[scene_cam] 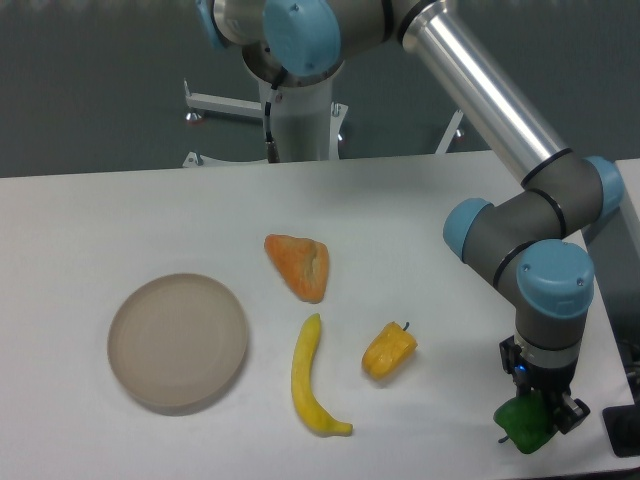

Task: Place the green pepper on the plate
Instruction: 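Lift the held green pepper up with the gripper, then carry the green pepper over the banana to above the beige plate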

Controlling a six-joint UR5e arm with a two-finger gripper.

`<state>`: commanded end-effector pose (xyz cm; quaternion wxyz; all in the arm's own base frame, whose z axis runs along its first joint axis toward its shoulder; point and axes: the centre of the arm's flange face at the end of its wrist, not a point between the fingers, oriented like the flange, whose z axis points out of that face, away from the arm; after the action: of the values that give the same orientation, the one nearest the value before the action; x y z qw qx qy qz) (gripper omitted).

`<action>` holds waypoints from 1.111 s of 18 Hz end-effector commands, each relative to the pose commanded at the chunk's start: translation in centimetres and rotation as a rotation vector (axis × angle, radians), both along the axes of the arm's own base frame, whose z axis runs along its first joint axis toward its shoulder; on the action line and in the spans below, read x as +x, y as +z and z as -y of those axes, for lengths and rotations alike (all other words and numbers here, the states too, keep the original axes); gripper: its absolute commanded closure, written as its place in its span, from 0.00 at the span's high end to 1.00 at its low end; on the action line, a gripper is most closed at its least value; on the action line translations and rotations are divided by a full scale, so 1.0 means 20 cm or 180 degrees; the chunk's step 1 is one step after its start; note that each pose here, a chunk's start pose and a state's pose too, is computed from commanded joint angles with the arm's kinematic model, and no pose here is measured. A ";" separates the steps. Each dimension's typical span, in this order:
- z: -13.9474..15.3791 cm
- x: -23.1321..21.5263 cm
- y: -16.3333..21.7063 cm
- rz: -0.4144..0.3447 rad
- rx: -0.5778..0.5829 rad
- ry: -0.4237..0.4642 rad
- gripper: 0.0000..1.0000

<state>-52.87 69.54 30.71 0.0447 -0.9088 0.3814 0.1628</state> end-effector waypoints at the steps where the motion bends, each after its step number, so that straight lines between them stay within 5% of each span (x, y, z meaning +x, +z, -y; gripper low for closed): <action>1: 0.00 0.01 0.00 0.0004 -0.0002 0.0000 0.30; 14: -0.01 0.09 0.05 0.0099 -0.0039 0.0056 0.30; 20: 0.11 0.54 0.28 0.0565 -0.0022 0.0685 0.29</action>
<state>-42.07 67.26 36.27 0.0573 -0.9555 0.2769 0.0843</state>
